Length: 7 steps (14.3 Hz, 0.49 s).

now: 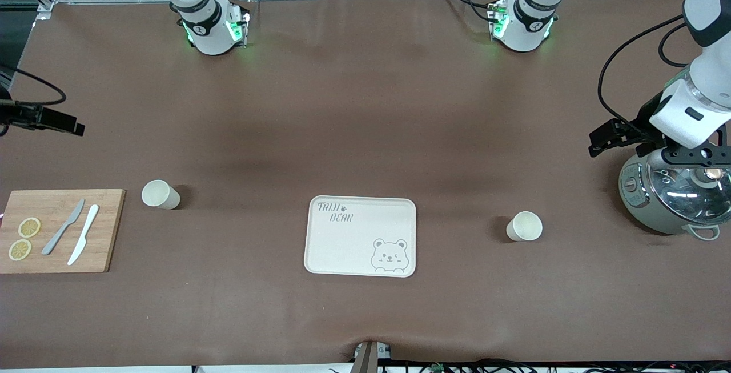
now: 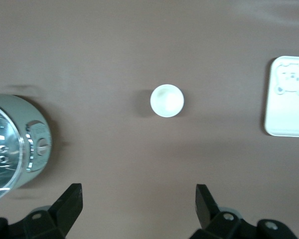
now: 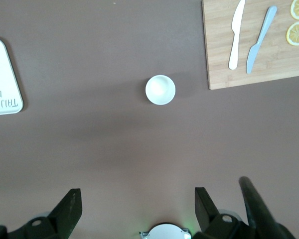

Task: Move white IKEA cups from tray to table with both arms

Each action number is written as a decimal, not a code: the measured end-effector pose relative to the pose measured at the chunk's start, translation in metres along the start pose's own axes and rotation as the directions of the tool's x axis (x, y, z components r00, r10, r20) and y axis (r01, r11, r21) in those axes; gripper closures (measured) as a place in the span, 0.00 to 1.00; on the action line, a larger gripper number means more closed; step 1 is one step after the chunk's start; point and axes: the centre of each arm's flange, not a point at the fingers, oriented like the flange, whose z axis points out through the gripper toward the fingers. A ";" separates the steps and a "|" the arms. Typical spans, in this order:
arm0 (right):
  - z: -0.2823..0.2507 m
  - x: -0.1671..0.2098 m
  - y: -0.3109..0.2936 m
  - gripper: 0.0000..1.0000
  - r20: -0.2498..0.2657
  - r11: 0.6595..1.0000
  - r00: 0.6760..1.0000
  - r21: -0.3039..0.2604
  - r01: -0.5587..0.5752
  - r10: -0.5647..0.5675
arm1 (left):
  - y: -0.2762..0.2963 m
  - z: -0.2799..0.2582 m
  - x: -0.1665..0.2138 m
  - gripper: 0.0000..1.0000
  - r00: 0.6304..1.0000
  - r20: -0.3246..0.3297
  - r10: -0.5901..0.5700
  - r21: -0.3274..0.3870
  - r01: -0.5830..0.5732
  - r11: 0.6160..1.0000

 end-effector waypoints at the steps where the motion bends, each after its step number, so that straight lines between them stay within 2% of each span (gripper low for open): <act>1: -0.002 -0.008 0.001 0.00 -0.011 1.000 1.000 -0.001 -0.001 0.001 | 0.003 0.000 0.000 0.00 1.000 -0.003 0.017 0.022 -0.017 1.000; 4: -0.004 -0.031 0.004 0.00 -0.036 1.000 0.999 -0.001 -0.004 0.004 | 0.016 -0.002 -0.001 0.00 0.999 -0.006 0.049 0.038 -0.049 0.998; 7: -0.007 -0.045 0.004 0.00 -0.046 0.999 0.998 0.004 -0.053 0.054 | 0.014 -0.004 -0.001 0.00 0.999 -0.010 0.047 0.038 -0.046 0.998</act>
